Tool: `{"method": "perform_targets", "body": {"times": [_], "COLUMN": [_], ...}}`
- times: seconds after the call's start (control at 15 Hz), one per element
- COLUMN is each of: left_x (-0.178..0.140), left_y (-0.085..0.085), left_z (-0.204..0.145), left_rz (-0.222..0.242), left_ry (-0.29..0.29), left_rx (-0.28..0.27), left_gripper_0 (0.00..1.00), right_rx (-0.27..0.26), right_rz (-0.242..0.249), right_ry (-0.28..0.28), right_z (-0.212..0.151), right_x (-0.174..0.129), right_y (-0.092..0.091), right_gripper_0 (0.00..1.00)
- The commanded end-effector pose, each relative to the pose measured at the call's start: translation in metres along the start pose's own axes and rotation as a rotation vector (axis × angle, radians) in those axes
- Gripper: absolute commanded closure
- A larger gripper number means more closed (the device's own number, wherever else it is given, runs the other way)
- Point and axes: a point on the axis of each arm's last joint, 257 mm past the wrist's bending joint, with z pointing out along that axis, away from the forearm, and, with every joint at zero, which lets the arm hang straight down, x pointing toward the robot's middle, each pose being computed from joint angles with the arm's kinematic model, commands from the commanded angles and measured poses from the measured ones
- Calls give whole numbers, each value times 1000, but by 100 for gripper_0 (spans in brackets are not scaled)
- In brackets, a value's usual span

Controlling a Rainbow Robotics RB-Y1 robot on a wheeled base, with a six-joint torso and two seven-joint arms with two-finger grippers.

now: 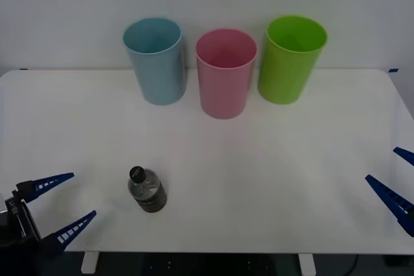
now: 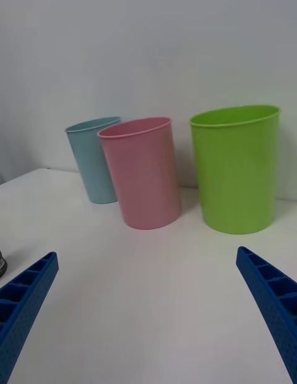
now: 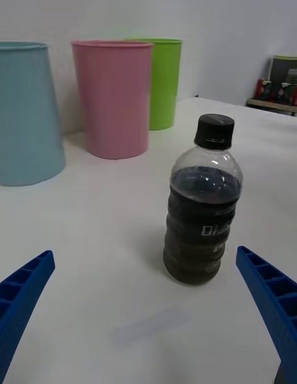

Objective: Grasp the object on the table and drop it into the matching bin: aluminum can to the light blue bin, PET bottle to the pink bin.

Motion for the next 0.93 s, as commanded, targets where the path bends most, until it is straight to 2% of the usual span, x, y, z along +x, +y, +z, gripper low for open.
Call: {"method": "perform_targets", "body": {"times": [0.07,0.27,0.4,0.93], "left_x": [6,9,15,27], "left_y": [-4,-13,-15,-26], "left_z": [9,20,27,67], "left_rz": [21,31,73,50], "left_ry": [17,15,13,-1], "left_rx": [28,61,71,130], "left_gripper_0": [0,0,0,0], "right_rx": [0,0,0,0], "right_rz": [0,0,0,0], "right_ry": [0,0,0,0], "right_z": [0,0,0,0], "right_x": [0,0,0,0], "right_y": [0,0,0,0], "right_gripper_0": [0,0,0,0]}}
